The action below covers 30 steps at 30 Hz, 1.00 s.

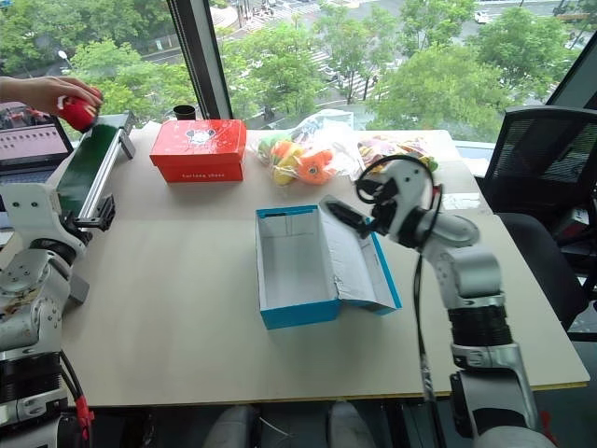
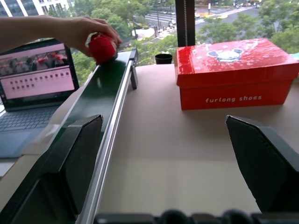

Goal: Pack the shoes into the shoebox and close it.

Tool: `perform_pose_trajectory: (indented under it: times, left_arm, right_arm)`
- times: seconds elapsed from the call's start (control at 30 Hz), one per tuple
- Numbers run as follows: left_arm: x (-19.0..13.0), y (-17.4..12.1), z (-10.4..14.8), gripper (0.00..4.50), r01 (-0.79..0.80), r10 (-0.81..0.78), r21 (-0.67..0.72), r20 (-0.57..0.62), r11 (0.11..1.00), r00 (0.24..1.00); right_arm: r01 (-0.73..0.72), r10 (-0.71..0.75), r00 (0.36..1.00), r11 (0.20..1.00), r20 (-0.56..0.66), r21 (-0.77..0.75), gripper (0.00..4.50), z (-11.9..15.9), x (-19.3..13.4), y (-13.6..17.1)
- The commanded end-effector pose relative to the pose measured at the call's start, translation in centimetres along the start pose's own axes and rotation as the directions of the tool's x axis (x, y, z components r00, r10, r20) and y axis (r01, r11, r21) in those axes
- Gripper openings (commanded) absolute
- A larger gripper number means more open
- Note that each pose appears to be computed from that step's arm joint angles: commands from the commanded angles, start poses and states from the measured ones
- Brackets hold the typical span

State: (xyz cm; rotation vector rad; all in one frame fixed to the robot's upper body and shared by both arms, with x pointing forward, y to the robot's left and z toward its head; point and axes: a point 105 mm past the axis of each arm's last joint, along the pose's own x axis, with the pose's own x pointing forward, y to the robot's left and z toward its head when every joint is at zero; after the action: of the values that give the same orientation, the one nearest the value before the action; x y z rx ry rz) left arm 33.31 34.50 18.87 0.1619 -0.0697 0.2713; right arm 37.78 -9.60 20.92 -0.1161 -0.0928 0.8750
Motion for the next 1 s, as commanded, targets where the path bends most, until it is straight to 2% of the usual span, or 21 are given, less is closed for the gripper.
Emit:
perform_pose_trajectory:
  times: [0.03,0.23,0.4,0.57,0.7,1.0]
  left_arm:
    - [-1.1,2.5,1.4,4.50,-0.091,0.090,0.022,0.039,0.996,0.995]
    - [-1.5,4.1,1.8,4.50,-0.136,0.135,0.040,0.032,0.990,0.990]
    - [-1.3,5.1,1.8,4.50,-0.175,0.175,0.017,0.032,0.984,0.984]
    - [-1.3,6.6,0.7,4.50,-0.204,0.204,0.025,0.006,0.979,0.979]
    - [-1.0,6.4,0.3,4.50,-0.114,0.117,-0.087,0.031,0.990,0.993]
    - [-0.9,10.6,-2.5,4.50,-0.173,0.171,-0.026,-0.056,0.985,0.984]
  right_arm:
    - [-0.044,0.045,0.999,0.998,0.022,-0.034,4.46,0.0,1.6,1.4]
    - [-0.174,0.174,0.985,0.984,0.014,0.021,4.46,-1.3,3.9,5.1]
    - [-0.246,0.245,0.969,0.969,0.021,0.036,4.46,-1.3,4.9,7.4]
    - [-0.272,0.271,0.962,0.961,0.031,0.043,4.46,-1.1,4.9,8.3]
    - [-0.280,0.279,0.960,0.959,0.027,0.040,4.46,-1.2,4.5,8.5]
    - [-0.273,0.272,0.962,0.962,0.022,0.034,4.46,-1.0,3.5,8.6]
